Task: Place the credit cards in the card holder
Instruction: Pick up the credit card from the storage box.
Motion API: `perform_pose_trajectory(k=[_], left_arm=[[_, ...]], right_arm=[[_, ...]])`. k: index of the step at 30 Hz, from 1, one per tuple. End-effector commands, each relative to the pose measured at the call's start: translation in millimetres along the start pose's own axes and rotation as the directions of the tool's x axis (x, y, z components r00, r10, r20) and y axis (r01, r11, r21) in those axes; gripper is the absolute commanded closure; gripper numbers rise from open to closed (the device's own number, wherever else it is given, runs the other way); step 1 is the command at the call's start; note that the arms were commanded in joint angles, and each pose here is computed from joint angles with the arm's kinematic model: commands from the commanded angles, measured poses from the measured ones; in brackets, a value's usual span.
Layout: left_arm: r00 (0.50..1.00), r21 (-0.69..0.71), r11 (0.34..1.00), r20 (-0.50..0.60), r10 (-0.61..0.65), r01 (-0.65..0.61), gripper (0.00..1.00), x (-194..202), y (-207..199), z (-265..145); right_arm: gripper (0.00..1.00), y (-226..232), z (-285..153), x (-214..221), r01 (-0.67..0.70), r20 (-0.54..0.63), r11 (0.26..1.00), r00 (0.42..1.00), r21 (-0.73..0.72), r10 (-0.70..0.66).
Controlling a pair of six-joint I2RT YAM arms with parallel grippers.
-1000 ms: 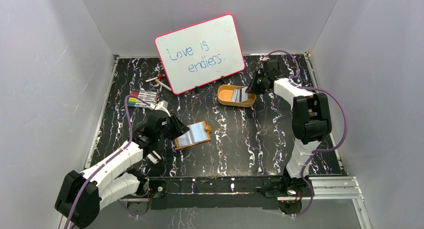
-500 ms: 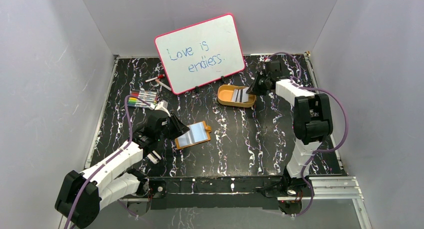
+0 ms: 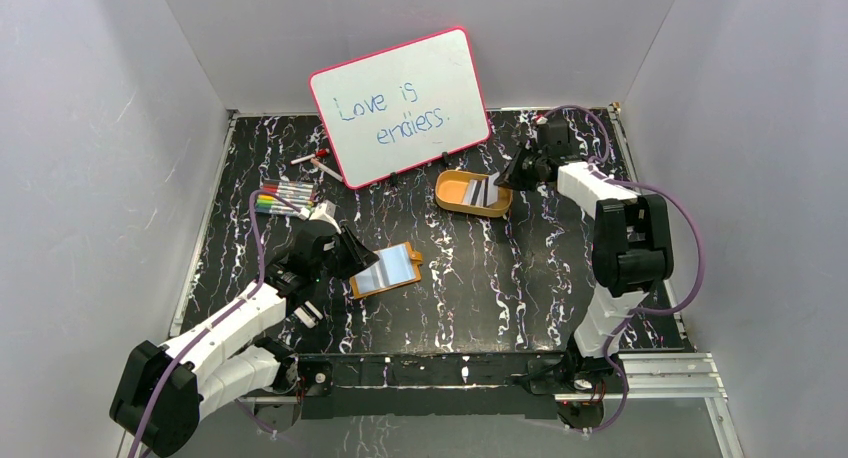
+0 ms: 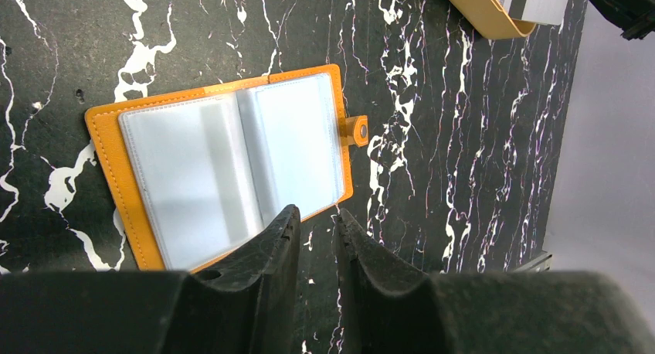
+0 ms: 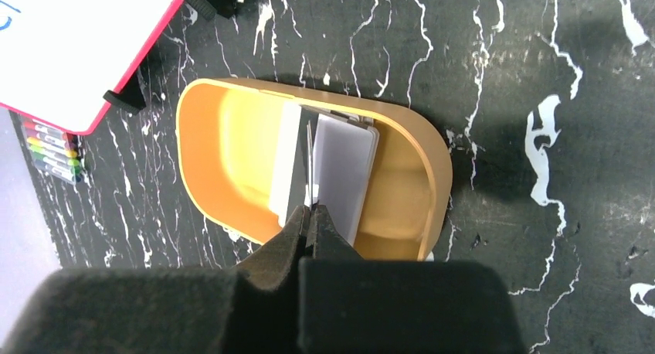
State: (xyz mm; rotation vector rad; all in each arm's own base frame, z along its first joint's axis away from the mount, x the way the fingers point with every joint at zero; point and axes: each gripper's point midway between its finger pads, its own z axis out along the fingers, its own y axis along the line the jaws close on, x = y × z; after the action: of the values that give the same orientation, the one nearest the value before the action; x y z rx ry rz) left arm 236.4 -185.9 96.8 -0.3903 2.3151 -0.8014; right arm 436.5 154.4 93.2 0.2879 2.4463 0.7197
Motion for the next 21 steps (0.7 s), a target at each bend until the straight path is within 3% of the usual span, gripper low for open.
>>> perform_pose_trajectory(k=[1,16,21], left_arm=[[1.000,0.008,1.000,0.019,0.020,-0.020,0.78,-7.4,-6.4,-3.8],[0.995,-0.014,0.999,0.092,0.031,-0.030,0.78,-29.3,-13.6,-7.2],[0.993,0.009,1.000,0.112,0.029,-0.030,0.77,-37.9,-24.4,-7.9]], right_arm=[[1.00,27.1,-21.3,-13.9,-0.025,0.058,0.991,0.998,-0.135,0.033],[1.00,27.4,-36.4,-22.0,-0.111,0.087,0.964,0.987,-0.242,0.136],[1.00,34.5,-44.5,-15.7,-0.132,0.080,0.923,0.982,-0.362,0.172]])
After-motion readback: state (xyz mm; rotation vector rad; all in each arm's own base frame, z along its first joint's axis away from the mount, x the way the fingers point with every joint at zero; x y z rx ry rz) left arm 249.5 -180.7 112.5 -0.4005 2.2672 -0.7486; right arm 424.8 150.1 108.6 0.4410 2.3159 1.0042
